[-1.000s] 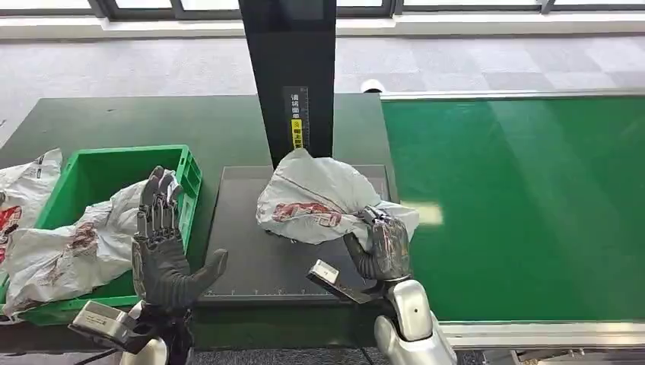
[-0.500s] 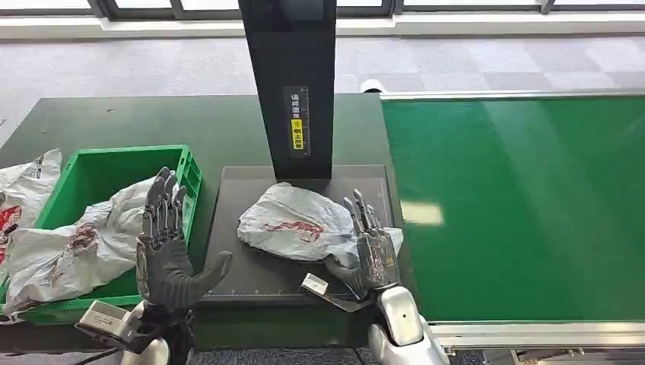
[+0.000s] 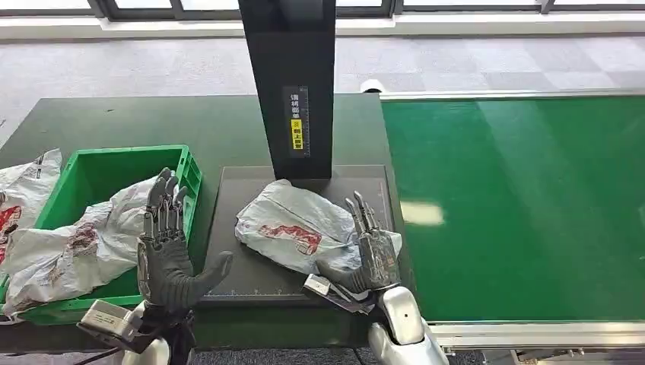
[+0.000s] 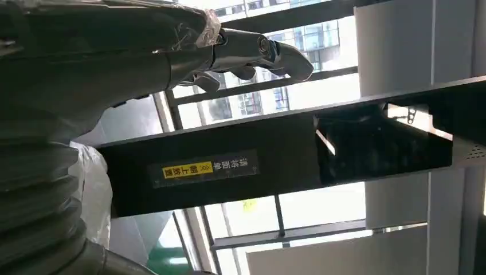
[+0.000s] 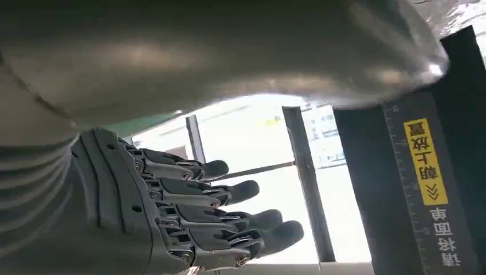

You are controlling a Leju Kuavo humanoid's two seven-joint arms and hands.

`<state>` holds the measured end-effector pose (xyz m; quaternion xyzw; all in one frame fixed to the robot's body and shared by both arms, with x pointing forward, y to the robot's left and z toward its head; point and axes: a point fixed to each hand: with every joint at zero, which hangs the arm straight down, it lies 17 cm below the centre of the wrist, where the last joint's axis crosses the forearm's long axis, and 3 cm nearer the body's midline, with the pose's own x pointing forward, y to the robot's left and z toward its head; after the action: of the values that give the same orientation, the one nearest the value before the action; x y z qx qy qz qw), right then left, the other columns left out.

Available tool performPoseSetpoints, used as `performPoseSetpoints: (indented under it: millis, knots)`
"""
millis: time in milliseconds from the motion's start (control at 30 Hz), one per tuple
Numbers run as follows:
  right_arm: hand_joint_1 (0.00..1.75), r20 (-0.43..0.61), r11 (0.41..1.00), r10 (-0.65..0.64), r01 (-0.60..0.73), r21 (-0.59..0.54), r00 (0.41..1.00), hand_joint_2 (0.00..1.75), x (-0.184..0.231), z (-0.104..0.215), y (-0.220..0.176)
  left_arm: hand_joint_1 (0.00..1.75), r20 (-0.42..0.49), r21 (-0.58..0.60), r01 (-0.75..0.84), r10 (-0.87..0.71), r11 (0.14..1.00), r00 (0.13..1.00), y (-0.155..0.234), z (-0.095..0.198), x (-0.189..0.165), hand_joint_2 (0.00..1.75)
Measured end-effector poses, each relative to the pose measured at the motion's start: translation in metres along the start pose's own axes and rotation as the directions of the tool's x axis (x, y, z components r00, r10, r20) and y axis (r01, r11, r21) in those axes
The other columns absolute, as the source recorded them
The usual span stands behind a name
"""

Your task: Moved the parcel from conveyor to table for the left to box.

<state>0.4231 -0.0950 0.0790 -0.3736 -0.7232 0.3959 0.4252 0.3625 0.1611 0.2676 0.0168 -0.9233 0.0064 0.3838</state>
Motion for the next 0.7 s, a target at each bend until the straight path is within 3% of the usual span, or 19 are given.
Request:
performPoseSetpoints:
  millis: [100, 267, 300, 567, 700]
  knots:
    - [0.00, 0.002, 0.998, -0.065, 0.065, -0.021, 0.998, 0.00, 0.000, 0.000, -0.003, 0.00, -0.001, 0.002, 0.003, -0.003, 1.000, 1.000, 0.001, 0.000, -0.001, 1.75]
    - [0.00, 0.017, 0.953, -0.283, 0.284, -0.107, 0.959, 0.00, 0.003, -0.001, -0.016, 0.00, -0.006, 0.002, 0.018, -0.018, 1.000, 1.000, 0.000, 0.002, -0.003, 1.75]
    - [0.00, 0.017, 0.948, -0.298, 0.298, -0.111, 0.954, 1.75, 0.002, -0.001, -0.017, 0.00, -0.006, 0.001, 0.019, -0.019, 1.000, 1.000, 0.000, 0.002, -0.003, 1.75]
    - [0.00, 0.004, 0.917, -0.364, 0.359, -0.177, 0.931, 1.75, -0.006, -0.001, -0.031, 0.00, -0.010, -0.010, 0.022, -0.022, 1.000, 1.000, -0.003, 0.001, -0.007, 1.75]
    - [0.00, 0.074, 0.891, -0.311, 0.318, -0.325, 0.947, 1.75, 0.000, -0.001, -0.085, 0.00, -0.033, -0.085, 0.048, -0.051, 0.995, 0.998, -0.022, 0.004, -0.025, 1.75]
